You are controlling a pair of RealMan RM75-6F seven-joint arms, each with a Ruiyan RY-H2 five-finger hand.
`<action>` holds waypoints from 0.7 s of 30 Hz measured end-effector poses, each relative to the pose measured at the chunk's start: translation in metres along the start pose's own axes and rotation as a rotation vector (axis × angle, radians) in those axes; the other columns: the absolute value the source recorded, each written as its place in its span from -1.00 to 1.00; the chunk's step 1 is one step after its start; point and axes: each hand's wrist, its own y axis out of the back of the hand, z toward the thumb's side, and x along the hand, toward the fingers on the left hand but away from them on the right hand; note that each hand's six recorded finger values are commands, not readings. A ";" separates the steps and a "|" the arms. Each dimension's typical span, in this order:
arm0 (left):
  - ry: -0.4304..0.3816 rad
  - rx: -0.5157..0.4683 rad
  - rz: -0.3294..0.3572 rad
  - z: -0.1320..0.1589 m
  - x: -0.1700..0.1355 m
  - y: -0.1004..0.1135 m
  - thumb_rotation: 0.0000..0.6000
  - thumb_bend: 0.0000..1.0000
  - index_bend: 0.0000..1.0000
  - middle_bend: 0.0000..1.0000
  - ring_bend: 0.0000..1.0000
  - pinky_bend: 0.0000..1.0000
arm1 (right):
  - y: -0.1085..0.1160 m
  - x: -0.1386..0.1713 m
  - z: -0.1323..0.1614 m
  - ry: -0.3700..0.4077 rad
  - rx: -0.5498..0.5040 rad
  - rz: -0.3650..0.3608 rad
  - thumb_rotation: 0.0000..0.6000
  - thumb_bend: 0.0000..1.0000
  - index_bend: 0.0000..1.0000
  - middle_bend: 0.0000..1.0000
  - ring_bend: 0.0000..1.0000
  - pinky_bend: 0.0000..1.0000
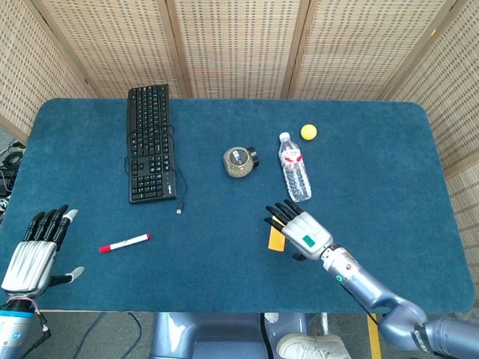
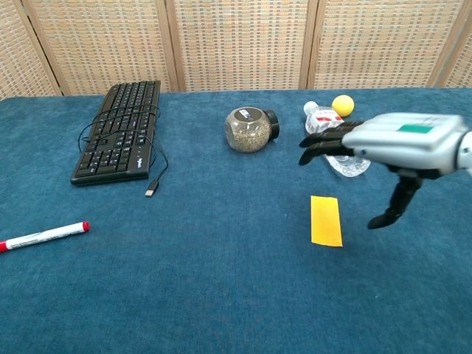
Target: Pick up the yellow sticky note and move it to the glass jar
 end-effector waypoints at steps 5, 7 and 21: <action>0.005 -0.003 -0.006 -0.002 0.002 0.000 1.00 -1.00 -1.00 -1.00 -1.00 -1.00 | -0.014 -0.019 0.005 -0.015 0.012 0.025 1.00 -1.00 -0.72 -1.00 -1.00 -1.00; 0.004 -0.004 -0.006 -0.002 0.002 0.000 1.00 -1.00 -1.00 -1.00 -1.00 -1.00 | -0.020 -0.024 0.006 -0.025 0.009 0.035 1.00 -1.00 -0.71 -1.00 -1.00 -1.00; 0.005 -0.006 -0.006 -0.002 0.003 0.001 1.00 -1.00 -1.00 -1.00 -1.00 -1.00 | -0.038 -0.037 0.019 -0.041 -0.018 0.050 1.00 -1.00 -0.72 -1.00 -1.00 -1.00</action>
